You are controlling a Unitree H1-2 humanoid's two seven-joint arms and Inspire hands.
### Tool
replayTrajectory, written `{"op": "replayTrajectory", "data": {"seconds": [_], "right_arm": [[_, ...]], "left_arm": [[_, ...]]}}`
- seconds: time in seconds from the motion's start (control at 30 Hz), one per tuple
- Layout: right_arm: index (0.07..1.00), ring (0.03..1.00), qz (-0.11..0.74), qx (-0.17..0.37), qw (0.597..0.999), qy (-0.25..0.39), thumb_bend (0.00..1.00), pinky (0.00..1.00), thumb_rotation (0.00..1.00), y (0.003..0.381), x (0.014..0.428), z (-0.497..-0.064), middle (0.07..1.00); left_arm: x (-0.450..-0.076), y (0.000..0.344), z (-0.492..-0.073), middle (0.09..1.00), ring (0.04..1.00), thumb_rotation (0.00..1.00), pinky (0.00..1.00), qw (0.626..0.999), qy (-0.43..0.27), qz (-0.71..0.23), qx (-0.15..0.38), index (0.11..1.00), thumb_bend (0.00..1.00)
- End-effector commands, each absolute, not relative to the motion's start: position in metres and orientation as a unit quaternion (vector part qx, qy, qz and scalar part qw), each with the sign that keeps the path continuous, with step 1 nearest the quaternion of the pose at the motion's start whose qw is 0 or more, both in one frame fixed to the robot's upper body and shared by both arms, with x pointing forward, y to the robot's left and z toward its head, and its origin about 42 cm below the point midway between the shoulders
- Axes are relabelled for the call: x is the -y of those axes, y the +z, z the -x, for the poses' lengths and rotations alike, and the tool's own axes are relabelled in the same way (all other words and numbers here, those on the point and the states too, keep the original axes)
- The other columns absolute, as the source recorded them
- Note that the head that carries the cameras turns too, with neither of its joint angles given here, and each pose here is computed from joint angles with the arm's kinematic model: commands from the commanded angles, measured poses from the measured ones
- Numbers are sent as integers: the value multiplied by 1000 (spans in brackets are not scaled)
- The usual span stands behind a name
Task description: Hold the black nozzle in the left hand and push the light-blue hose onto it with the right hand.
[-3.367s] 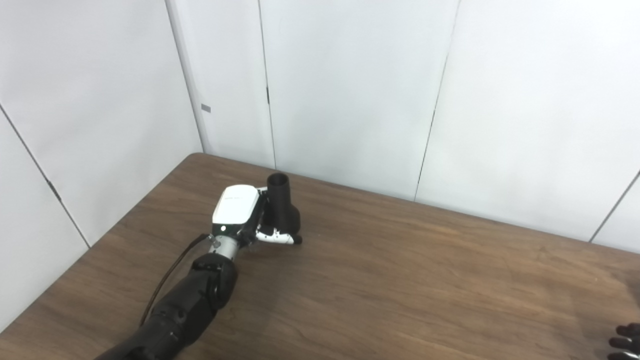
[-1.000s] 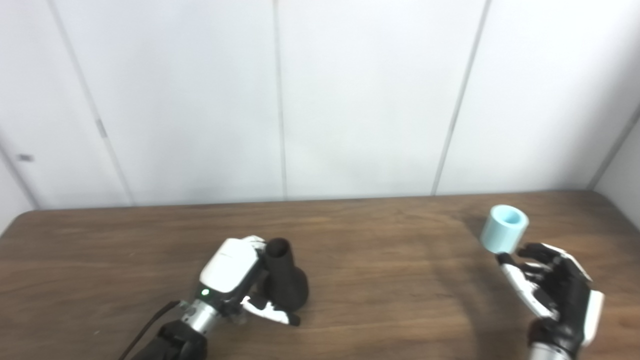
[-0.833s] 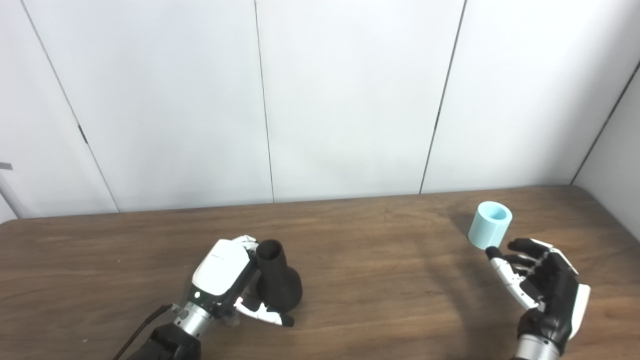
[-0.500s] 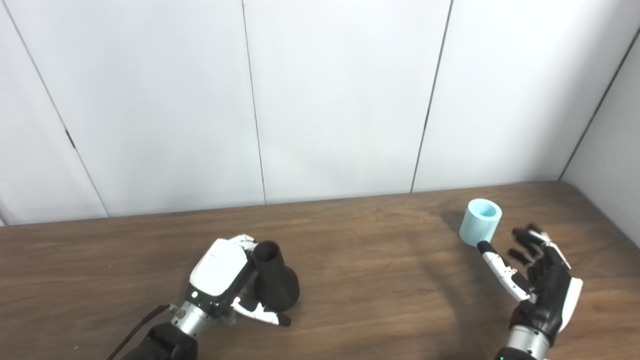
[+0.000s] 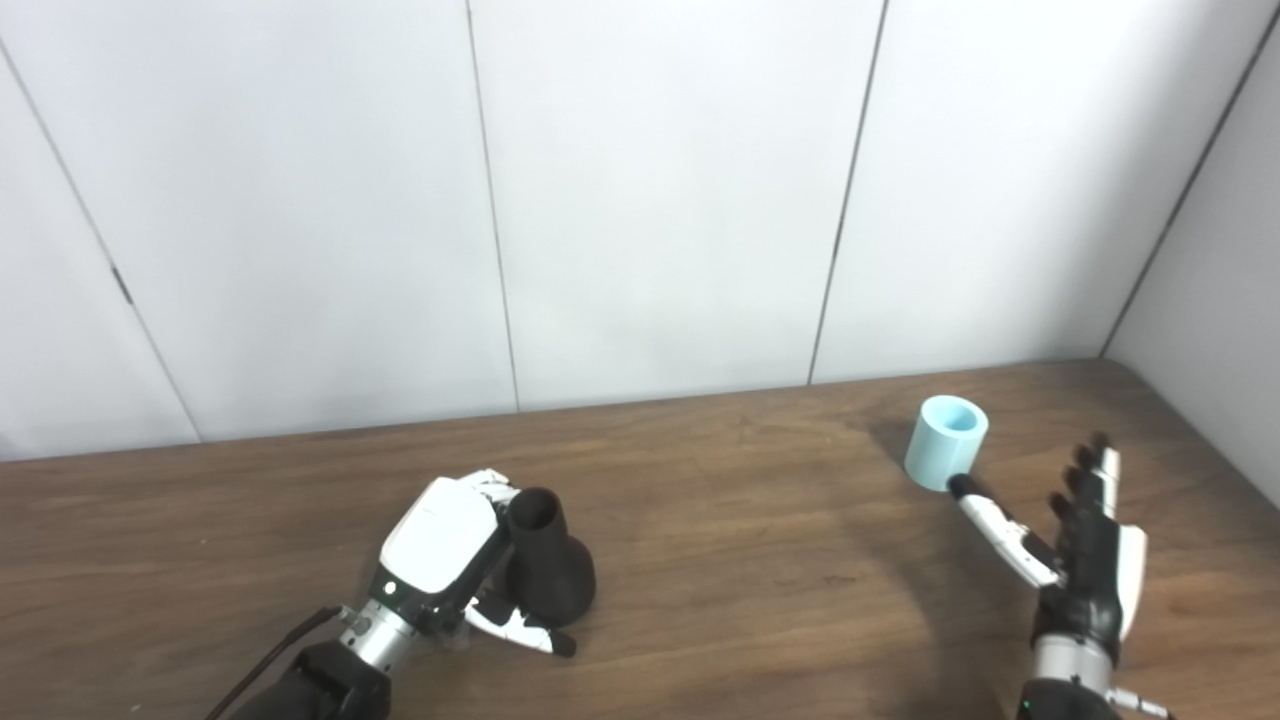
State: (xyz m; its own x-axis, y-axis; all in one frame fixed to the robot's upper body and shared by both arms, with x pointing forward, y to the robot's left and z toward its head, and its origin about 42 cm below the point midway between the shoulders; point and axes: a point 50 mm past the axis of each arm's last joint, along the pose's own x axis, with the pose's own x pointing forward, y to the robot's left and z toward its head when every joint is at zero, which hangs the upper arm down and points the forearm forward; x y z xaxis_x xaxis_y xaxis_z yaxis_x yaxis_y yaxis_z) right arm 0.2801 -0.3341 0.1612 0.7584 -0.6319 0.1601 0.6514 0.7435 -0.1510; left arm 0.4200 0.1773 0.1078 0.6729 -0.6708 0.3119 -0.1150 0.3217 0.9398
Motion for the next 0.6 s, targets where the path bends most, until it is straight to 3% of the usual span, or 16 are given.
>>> {"op": "replayTrajectory", "data": {"seconds": [0.0, 0.17, 0.4, 0.57], "right_arm": [[1000, 949, 120, 81, 931, -334, 803, 891, 291, 180, 343, -288, 977], [1000, 943, 128, 68, 941, -307, 805, 872, 235, 177, 361, -297, 969], [943, 883, 170, 50, 944, -277, 861, 816, 289, 164, 386, -317, 921], [925, 863, 180, 38, 942, -279, 865, 803, 272, 161, 399, -333, 900]], "left_arm": [[-178, 18, -348, 459, 450, 0, 647, 782, -234, -517, 258, 512, 504], [-181, 18, -348, 463, 462, 0, 651, 782, -234, -519, 255, 500, 505], [-186, 20, -349, 459, 453, 0, 645, 783, -230, -517, 258, 509, 504], [-190, 22, -349, 459, 456, 0, 648, 783, -229, -517, 259, 509, 504]]}}
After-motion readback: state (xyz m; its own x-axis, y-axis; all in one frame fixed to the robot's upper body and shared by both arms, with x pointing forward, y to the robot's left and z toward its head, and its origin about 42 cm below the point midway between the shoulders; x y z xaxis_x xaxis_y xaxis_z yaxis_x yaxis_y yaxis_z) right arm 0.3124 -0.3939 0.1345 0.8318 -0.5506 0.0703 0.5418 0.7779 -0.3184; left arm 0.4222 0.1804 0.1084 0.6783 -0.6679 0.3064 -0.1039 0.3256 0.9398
